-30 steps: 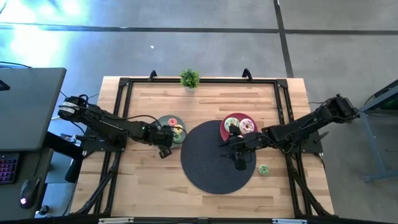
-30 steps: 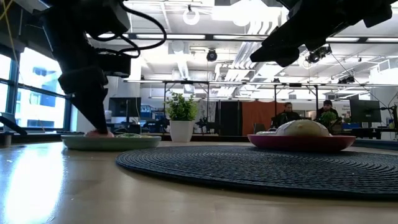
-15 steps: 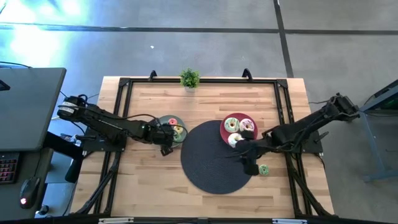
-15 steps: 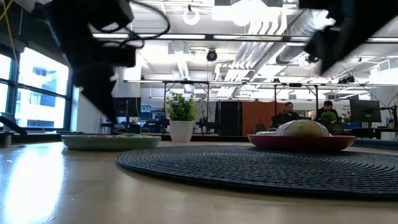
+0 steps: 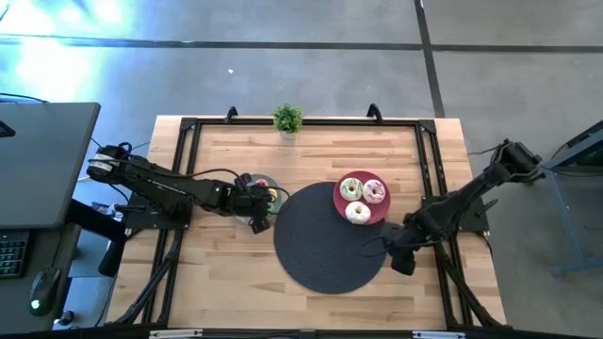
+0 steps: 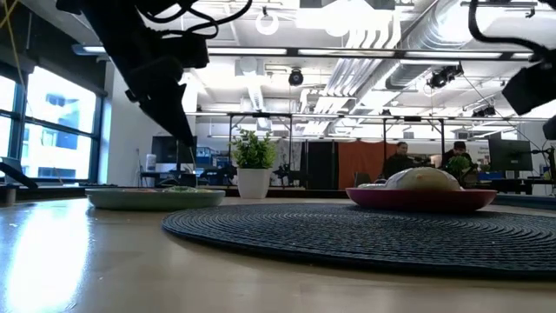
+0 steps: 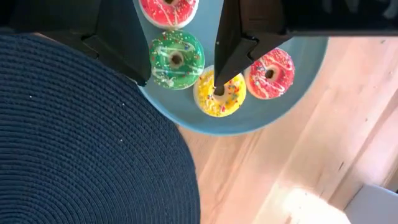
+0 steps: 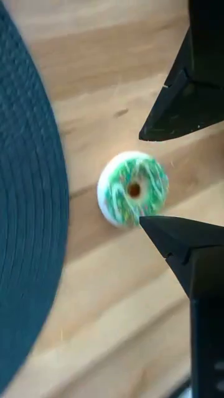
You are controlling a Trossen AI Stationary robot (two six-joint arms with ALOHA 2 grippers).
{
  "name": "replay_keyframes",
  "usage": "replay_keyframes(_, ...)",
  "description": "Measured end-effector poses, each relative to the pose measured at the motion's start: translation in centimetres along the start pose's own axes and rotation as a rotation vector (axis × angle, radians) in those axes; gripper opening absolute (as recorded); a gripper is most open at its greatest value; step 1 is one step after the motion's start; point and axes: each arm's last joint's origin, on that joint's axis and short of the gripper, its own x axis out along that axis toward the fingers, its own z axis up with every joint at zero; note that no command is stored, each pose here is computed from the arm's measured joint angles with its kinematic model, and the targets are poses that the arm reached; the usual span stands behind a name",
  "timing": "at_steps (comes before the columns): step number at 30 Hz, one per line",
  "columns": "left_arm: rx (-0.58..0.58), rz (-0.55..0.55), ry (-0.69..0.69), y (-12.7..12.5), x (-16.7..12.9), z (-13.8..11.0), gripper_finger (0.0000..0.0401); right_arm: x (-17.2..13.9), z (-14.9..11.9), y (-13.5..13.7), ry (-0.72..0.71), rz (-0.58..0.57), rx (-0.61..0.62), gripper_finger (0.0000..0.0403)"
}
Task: Pick & Place donuts
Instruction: Put the small green donut on the blue plate
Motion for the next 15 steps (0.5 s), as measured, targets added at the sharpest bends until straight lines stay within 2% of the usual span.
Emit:
replay_keyframes(4, -0.012, 0.0, 0.0, 0.0, 0.0, 0.0, 0.0168, 0.7, -0.1, -0.7, -0.038, -0.047, 0.029, 0.0197)
replay_keyframes(10, -0.026, -0.004, 0.002, 0.0, 0.0, 0.0, 0.0168, 1.7, -0.4, -1.0, 0.003, -0.002, 0.032, 0.0195)
replay_keyframes(15, -0.027, -0.004, 0.001, 0.0, 0.0, 0.0, 0.0168, 2.6, -0.6, -1.2, -0.019, 0.022, 0.011, 0.0172)
